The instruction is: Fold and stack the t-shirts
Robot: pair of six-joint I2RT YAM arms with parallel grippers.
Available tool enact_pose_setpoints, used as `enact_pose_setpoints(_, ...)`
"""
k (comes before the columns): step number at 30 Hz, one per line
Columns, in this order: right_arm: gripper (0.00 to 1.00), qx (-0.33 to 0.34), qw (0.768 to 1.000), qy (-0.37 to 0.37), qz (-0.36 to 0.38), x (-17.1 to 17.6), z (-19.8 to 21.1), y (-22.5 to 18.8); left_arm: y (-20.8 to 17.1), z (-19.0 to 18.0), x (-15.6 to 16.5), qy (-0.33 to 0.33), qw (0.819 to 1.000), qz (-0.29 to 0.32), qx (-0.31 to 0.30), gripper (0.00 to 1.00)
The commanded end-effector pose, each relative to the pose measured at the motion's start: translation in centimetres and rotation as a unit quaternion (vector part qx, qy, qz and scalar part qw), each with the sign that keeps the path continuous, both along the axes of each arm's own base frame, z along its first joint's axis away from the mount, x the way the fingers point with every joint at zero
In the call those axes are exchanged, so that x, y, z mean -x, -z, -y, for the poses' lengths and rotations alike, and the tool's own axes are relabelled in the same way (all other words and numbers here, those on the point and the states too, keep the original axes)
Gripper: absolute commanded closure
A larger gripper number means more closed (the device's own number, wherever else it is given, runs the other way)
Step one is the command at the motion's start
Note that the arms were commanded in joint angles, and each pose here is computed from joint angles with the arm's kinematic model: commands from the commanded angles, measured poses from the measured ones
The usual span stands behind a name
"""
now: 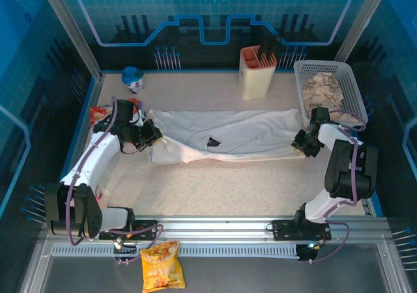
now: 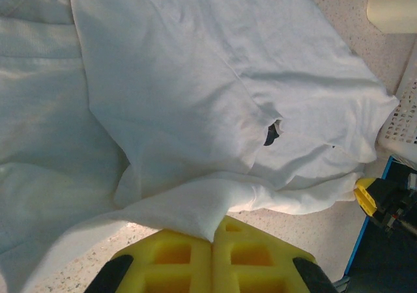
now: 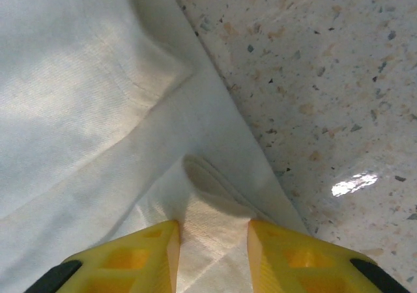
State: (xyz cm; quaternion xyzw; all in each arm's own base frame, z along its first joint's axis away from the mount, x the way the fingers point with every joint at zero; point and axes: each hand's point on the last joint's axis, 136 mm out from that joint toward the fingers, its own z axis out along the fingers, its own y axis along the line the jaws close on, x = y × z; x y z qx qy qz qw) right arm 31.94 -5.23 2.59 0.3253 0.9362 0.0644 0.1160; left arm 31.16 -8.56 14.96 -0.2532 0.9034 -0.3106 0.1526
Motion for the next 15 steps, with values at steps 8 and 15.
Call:
enact_pose_setpoints(8,0.84,0.009,1.0,-0.005,0.005,-0.7,-0.1,-0.2,-0.8,0.1,0.1,0.0,1.0,0.012,0.013,1.0)
enact_pose_setpoints(15,0.98,0.013,1.0,-0.006,0.005,0.3,-0.1,-1.4,-1.0,0.2,0.3,0.001,1.0,0.013,0.016,1.0)
